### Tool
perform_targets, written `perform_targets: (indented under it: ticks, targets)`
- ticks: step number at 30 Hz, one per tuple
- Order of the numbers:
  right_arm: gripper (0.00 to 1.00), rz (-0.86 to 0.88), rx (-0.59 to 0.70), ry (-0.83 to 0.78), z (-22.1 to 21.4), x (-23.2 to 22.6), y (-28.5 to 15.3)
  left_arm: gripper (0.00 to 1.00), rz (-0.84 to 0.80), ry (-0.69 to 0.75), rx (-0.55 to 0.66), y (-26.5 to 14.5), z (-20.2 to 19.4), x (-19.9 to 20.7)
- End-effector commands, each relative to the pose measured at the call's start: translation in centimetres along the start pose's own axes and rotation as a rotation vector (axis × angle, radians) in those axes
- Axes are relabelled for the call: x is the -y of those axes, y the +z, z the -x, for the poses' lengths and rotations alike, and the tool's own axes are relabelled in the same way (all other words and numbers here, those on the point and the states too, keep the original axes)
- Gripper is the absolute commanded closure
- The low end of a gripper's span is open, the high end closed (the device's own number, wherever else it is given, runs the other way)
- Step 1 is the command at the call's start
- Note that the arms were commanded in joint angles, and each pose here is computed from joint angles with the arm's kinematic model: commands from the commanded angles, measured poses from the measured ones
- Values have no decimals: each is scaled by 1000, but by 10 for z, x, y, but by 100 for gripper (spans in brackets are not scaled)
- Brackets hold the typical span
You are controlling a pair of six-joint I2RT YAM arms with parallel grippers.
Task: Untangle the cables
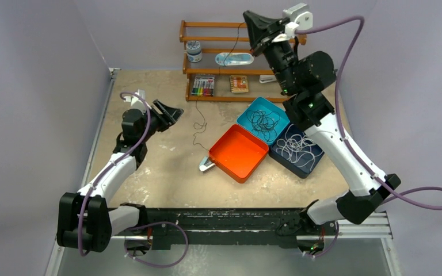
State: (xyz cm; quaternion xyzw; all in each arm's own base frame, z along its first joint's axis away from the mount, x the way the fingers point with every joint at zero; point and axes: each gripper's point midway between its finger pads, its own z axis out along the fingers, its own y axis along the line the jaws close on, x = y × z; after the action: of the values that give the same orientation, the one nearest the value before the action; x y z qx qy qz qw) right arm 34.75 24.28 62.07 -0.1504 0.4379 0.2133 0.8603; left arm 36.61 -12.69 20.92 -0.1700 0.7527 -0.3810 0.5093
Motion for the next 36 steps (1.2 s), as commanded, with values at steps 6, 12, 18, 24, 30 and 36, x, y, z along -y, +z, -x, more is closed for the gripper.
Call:
perform_targets:
  ticks: [6, 12, 18, 24, 30, 36]
  targets:
    - [100, -36, 21, 52, 12, 7, -27, 42, -92, 12, 0, 8, 10, 21]
    - [100, -44, -10, 63, 0, 8, -31, 42, -139, 21, -41, 14, -1, 31]
    - [100, -64, -19, 73, 0, 11, -31, 42, -177, 207, -161, 25, -60, 60]
    - [100, -64, -29, 72, -1, 11, -32, 41, -209, 321, -147, 26, -82, 57]
    - [100, -57, -37, 78, -4, 9, -33, 38, -196, 493, -138, 36, -102, 60]
    - [100, -47, -49, 90, -7, 7, -34, 35, -152, 642, -165, 51, -123, 63]
